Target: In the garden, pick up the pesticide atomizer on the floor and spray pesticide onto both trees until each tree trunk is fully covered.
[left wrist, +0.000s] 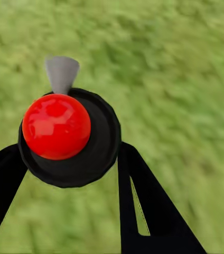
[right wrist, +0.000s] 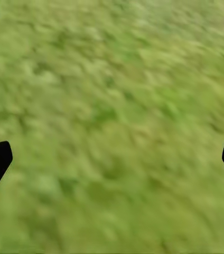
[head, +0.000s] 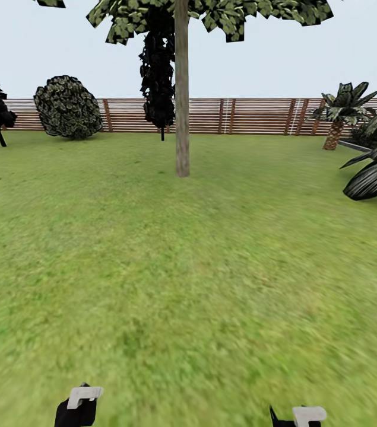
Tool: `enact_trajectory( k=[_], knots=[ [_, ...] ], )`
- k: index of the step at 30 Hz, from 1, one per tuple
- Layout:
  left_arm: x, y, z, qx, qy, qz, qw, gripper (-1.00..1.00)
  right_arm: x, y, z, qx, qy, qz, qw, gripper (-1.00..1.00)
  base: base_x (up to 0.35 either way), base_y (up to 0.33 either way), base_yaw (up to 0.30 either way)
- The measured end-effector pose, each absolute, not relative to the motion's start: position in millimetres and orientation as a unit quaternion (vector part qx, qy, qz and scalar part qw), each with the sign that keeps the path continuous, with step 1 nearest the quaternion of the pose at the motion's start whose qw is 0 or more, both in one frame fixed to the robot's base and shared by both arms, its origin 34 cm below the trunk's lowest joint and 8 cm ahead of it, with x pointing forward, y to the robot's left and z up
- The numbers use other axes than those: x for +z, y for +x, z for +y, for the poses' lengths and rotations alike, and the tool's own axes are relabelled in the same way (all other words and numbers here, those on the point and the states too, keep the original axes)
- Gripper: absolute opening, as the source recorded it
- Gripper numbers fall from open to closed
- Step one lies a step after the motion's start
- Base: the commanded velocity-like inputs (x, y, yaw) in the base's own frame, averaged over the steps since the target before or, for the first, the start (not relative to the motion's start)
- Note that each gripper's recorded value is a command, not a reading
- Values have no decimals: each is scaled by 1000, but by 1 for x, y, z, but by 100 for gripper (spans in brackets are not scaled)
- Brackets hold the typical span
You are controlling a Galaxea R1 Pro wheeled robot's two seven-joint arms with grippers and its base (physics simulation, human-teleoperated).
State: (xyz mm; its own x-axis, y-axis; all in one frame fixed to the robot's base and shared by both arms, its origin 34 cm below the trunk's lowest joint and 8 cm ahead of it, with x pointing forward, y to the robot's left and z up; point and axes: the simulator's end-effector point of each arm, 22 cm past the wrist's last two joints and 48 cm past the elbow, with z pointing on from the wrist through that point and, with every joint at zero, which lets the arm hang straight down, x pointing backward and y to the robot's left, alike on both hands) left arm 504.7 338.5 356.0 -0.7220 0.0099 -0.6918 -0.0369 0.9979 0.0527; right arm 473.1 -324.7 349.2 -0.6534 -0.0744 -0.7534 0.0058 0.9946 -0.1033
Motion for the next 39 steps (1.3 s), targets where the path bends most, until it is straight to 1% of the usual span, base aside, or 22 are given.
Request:
enact_trajectory(
  k=[39],
  knots=[
    [356,505,338,31,-7,927,373,-100,349,473,-325,-48,-19,908,416,100,338,0,0]
  ],
)
